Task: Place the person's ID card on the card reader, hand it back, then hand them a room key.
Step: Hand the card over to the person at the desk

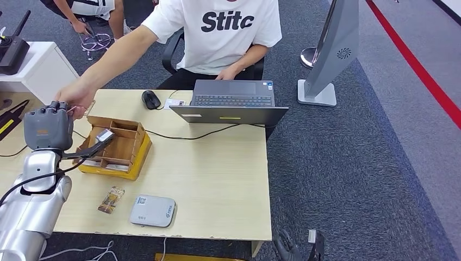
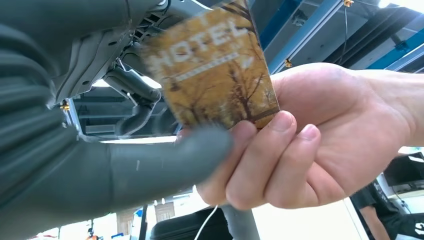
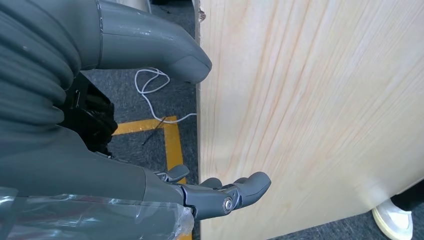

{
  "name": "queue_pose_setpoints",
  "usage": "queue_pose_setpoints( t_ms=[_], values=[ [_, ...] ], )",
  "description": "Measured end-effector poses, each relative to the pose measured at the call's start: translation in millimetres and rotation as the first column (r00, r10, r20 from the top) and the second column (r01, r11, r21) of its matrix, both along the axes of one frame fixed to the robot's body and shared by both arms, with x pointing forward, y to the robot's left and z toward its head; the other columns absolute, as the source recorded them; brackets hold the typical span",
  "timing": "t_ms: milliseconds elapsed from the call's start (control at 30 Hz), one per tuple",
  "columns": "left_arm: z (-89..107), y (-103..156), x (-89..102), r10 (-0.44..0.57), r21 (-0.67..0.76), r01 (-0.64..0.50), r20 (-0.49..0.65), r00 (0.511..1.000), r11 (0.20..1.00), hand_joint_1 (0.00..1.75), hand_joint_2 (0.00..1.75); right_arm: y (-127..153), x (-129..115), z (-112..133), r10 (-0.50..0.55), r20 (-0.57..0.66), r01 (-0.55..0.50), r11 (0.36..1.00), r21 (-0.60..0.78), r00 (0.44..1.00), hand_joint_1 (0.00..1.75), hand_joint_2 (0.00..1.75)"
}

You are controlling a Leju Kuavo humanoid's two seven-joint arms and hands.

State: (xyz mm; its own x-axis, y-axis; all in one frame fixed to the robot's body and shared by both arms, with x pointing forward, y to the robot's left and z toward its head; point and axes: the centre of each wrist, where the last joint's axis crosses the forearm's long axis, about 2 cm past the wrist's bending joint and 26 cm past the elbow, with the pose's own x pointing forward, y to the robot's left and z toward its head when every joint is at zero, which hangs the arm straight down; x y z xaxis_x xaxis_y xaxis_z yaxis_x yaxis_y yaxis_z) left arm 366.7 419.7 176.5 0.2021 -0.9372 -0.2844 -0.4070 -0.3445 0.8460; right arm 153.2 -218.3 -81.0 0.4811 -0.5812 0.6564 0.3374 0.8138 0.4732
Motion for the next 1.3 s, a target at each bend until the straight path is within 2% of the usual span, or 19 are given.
queue_pose_setpoints(
  t_ms=[567, 700, 767, 833, 933, 1000, 1067, 1167, 1233, 1300],
  values=[
    [-4.6, 3.3, -10.0, -0.043, 0.022, 0.043, 0.001, 0.999, 0.999, 0.0, 1.75, 1.1, -0.2, 0.1, -0.003, 0.001, 0.003, 1.0, 0.004, 1.0, 0.0, 1.75],
    [-3.3, 3.2, -20.5, -0.106, 0.05, 0.105, 0.033, 0.994, 0.993, 0.0, 1.75, 1.1, -0.7, 0.0, -0.013, 0.005, 0.013, 1.0, 0.01, 1.0, 0.0, 1.75],
    [-0.4, 3.7, -34.8, -0.167, 0.069, 0.163, 0.065, 0.984, 0.984, 0.0, 1.75, 1.0, -2.1, -0.5, -0.028, 0.008, 0.028, 0.999, 0.017, 1.0, 0.0, 1.75],
    [2.5, 5.6, -58.1, -0.226, 0.065, 0.219, 0.119, 0.967, 0.973, 0.0, 1.75, 0.6, -5.4, -1.6, -0.053, 0.011, 0.053, 0.998, 0.027, 0.999, 0.0, 1.75],
    [4.5, 9.2, -106.3, -0.28, -0.013, 0.292, 0.247, 0.928, 0.956, 0.0, 1.75, -2.1, -15.0, -4.9, -0.098, 0.009, 0.097, 0.994, 0.04, 0.995, 0.0, 1.75],
    [8.5, 13.6, -139.3, -0.278, -0.087, 0.328, 0.355, 0.893, 0.941, 0.0, 1.75, -4.9, -22.4, -7.4, -0.125, 0.004, 0.125, 0.991, 0.044, 0.992, 0.0, 1.75],
    [12.6, 20.7, -167.5, -0.23, -0.199, 0.356, 0.47, 0.852, 0.913, 0.0, 1.75, -7.1, -28.0, -9.3, -0.157, 0.003, 0.156, 0.987, 0.047, 0.988, 0.0, 1.75],
    [12.3, 34.9, -199.8, -0.102, -0.378, 0.422, 0.634, 0.767, 0.824, 0.0, 1.75, -10.2, -35.5, -11.6, -0.204, 0.001, 0.203, 0.978, 0.053, 0.979, 0.0, 1.75],
    [8.3, 42.0, -216.7, -0.035, -0.414, 0.419, 0.677, 0.735, 0.808, 0.0, 1.75, -12.4, -40.2, -13.0, -0.222, -0.003, 0.222, 0.974, 0.053, 0.975, 0.0, 1.75],
    [5.1, 45.4, -228.3, 0.02, -0.44, 0.398, 0.69, 0.723, 0.805, 0.0, 1.75, -13.8, -42.5, -13.8, -0.235, -0.006, 0.235, 0.971, 0.053, 0.972, 0.0, 1.75]
  ],
)
